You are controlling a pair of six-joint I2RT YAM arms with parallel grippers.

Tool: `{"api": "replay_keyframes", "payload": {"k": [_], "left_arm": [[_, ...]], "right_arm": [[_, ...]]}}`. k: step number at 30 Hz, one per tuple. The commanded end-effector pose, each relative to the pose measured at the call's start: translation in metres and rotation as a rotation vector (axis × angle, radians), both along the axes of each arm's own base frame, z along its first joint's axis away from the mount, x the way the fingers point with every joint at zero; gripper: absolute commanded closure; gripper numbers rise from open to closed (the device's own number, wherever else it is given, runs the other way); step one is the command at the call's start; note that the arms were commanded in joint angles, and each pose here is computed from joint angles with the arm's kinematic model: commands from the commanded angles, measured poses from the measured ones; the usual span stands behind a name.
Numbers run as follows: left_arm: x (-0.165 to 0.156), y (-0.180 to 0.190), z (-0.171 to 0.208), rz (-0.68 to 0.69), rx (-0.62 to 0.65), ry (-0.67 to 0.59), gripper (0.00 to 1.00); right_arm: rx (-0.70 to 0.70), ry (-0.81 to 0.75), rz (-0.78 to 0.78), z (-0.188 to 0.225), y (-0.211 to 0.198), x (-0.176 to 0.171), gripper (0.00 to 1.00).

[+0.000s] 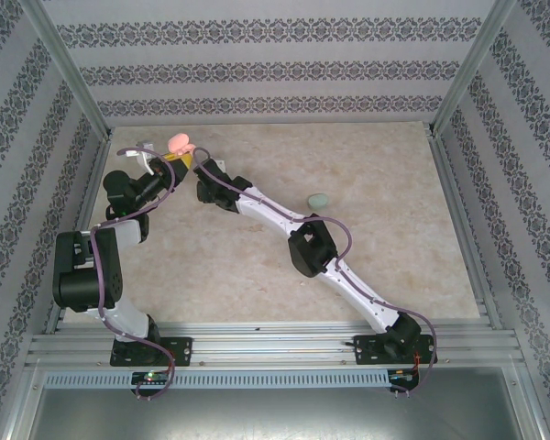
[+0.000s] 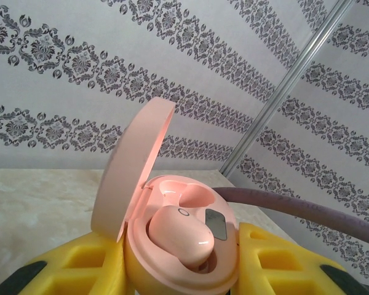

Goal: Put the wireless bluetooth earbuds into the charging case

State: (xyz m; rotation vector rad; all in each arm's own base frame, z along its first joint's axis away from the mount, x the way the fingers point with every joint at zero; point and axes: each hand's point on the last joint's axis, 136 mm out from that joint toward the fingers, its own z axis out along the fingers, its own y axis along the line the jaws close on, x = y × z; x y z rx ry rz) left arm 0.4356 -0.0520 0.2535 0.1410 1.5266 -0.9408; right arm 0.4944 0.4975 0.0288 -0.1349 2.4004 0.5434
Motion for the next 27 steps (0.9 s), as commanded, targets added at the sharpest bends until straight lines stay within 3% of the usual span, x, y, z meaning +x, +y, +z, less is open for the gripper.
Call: {"api": "replay_keyframes", "payload": {"k": [1, 14, 27], "left_arm": [[-0.005, -0.001, 0.018, -0.027, 0.007, -0.077, 0.8], [-0.013, -0.003, 0.019, -0.025, 0.039, -0.068, 0.8], [-0.03, -0.009, 0.022, -0.05, 0.056, -0.059, 0.8]], "right_arm": [[-0.039, 0.014, 0.03, -0.013, 0.009, -0.016, 0.7], [-0.131, 0.093, 0.086, -0.012, -0.007, -0.042, 0.79], [-0.151, 0.186, 0.058, 0.012, -0.07, -0.07, 0.79]]}}
